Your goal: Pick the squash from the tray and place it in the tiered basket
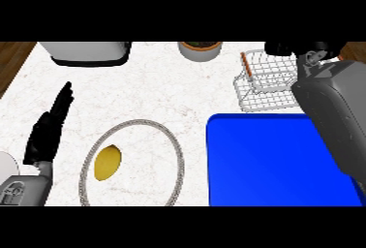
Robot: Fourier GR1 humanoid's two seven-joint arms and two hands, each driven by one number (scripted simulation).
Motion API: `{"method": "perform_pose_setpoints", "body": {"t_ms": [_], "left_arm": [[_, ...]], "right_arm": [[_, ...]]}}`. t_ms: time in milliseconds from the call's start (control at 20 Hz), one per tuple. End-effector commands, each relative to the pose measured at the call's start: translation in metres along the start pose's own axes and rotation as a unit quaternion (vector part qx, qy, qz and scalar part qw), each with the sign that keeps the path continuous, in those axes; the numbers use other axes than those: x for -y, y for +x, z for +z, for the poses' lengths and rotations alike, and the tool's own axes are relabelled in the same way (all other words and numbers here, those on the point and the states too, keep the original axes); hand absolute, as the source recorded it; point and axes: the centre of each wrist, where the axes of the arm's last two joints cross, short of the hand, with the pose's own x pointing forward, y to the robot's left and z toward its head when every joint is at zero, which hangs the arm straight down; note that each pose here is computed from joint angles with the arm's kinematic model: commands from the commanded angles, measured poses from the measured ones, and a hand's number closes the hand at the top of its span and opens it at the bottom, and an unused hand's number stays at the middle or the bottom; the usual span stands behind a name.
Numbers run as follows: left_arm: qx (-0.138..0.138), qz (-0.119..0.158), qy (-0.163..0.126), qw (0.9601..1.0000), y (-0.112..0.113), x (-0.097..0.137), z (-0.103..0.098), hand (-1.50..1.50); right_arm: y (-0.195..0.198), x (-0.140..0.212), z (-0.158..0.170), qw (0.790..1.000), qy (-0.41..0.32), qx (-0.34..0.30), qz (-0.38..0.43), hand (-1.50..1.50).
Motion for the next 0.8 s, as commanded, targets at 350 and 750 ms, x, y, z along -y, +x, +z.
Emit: {"method": "perform_pose_setpoints", "body": {"t_ms": [350,750], "left_arm": [[0.008,0.003,-0.004,1.0000,0.019,-0.007,-0.011,0.00],[0.003,0.006,-0.003,1.0000,0.005,0.004,0.006,0.00]], "right_arm": [[-0.058,-0.038,-0.026,0.995,0.079,0.026,-0.050,1.50],[-0.101,-0.064,-0.033,0.972,0.169,-0.068,-0.151,-1.50]]}}
